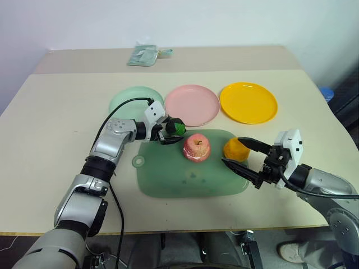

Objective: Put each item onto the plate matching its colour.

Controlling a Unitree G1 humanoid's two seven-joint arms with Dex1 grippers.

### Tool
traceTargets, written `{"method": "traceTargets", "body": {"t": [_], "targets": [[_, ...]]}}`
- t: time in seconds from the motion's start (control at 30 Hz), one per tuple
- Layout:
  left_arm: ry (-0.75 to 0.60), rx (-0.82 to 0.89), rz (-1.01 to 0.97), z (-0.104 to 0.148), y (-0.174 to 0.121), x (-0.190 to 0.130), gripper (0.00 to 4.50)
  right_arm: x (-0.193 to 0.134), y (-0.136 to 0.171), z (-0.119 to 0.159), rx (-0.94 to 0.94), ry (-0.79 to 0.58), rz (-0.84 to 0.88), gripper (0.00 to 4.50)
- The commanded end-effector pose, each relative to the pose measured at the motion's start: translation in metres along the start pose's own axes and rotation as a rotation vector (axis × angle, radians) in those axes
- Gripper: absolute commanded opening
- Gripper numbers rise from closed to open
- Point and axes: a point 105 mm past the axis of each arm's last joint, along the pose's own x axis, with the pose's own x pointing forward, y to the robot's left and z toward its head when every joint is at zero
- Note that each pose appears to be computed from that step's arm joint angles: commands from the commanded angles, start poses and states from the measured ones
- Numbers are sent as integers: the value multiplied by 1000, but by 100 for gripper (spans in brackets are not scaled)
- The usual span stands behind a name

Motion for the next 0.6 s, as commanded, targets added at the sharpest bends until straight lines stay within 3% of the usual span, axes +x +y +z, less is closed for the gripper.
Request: {"method": "traceTargets", "body": {"t": [0.03, 0.07, 0.2, 0.33, 0.53, 0.6], "targets": [[-31, 33, 23, 12, 6, -1, 264, 0, 5, 11, -40, -42, 4, 450], [-24, 38, 31, 11, 7, -3, 219, 0, 5, 11, -41, -42, 3, 450], [-157, -53, 126, 32, 27, -23, 219, 0, 4, 13, -48, -44, 0, 450], [-249, -120, 432, 47, 75, -55, 219, 1, 4, 15, -53, -52, 1, 450], [-60, -199, 787, 6, 117, -84, 219, 9, 5, 18, -53, -70, 13, 450], [-37, -224, 787, -6, 115, -82, 280, 15, 4, 19, -57, -75, 16, 450]]}}
